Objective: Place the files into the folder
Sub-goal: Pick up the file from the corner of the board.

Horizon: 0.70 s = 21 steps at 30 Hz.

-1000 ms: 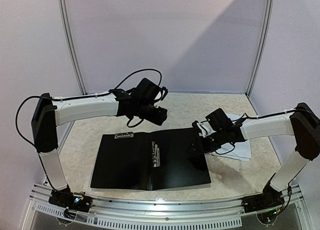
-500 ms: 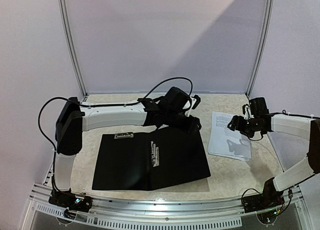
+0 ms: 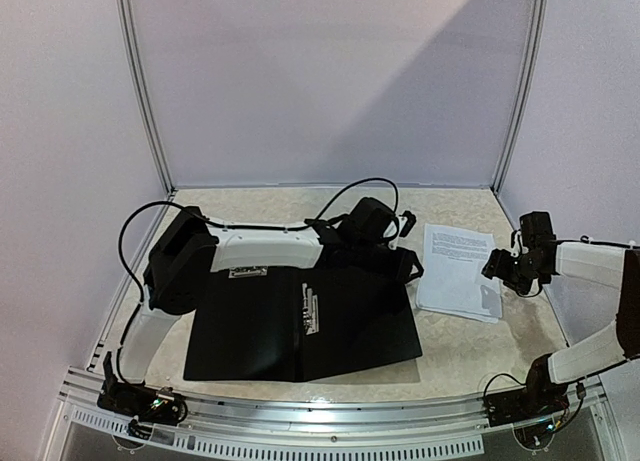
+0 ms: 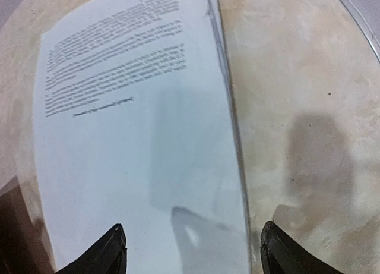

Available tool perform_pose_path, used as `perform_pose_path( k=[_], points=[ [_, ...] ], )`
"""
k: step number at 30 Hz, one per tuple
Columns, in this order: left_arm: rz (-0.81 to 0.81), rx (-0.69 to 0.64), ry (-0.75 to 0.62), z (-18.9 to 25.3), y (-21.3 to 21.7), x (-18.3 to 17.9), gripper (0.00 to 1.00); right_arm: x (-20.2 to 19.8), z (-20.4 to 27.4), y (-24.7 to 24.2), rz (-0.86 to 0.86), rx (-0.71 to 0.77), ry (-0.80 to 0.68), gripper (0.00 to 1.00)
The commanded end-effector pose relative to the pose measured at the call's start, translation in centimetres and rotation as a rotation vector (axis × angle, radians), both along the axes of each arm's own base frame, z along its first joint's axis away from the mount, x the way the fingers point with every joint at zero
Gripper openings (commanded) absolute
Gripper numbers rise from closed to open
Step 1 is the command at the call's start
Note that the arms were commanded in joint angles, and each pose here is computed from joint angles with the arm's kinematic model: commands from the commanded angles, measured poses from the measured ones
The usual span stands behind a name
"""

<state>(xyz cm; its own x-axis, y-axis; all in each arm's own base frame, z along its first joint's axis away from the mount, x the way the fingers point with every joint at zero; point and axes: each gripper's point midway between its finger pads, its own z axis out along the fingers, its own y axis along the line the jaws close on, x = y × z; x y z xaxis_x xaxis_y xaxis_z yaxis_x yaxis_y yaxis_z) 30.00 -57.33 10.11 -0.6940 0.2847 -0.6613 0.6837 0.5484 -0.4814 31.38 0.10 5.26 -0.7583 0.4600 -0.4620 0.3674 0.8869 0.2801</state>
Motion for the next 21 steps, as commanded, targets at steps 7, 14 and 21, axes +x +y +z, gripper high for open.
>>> perform_pose_path(
  k=[7,14,21],
  points=[
    [-0.017,-0.077,0.096,-3.2,-3.0,-0.9,0.5,-1.7,-2.7,-0.4,0.021,0.044,0.106,0.77],
    [-0.015,-0.089,0.16,-5.9,-4.0,-1.0,0.4,-2.2,-4.2,0.8,0.037,0.119,0.164,0.76],
    [-0.011,-0.113,0.185,-6.8,-4.5,-1.0,0.35,-2.1,-3.7,1.1,0.041,0.133,0.144,0.74]
  ],
)
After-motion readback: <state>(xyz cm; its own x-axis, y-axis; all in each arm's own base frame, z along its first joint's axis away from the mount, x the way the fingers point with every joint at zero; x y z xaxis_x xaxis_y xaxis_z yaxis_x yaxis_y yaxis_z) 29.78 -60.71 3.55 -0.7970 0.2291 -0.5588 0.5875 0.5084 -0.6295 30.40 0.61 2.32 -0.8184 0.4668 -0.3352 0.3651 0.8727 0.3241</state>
